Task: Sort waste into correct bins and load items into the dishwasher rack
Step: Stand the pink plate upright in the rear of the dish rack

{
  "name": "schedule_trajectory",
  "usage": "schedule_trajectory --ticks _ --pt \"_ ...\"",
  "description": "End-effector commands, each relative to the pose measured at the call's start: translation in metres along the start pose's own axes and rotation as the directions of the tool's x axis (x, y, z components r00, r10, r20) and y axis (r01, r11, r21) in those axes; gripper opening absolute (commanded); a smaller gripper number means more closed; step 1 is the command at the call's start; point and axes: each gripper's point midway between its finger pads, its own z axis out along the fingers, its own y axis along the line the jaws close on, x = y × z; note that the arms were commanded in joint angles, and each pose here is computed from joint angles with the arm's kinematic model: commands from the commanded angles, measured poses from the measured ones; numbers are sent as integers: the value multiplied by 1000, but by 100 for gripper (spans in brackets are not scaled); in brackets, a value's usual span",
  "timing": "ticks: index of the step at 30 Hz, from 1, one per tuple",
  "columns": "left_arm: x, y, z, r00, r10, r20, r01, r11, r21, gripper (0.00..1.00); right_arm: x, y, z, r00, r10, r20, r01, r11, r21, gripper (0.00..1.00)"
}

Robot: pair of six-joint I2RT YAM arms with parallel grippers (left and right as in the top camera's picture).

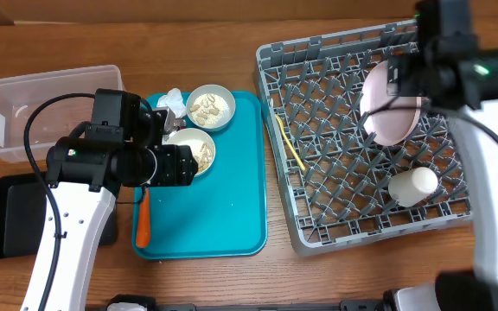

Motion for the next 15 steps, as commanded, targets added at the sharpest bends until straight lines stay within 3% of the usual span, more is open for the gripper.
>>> schedule_trajectory --ticks 1,4,8,12,15 --pt "-4 24 -4 999 -35 37 40 988 -151 72 -10 30 -78 980 181 88 -138 924 -356 100" --pt "1 39 3 995 -94 27 97 971 -220 70 -2 64 -125 982 169 79 -85 783 -616 100" --pt "15 49 38 988 -150 -40 137 965 -225 67 16 85 -155 991 131 26 -67 656 -752 100" --pt "5 15 67 996 -61 -71 61 998 8 54 30 90 -149 994 97 -44 -97 645 -758 100" --pt "-5 14 82 998 -10 -55 10 1000 -13 51 35 92 -143 994 82 -79 -113 651 -750 96"
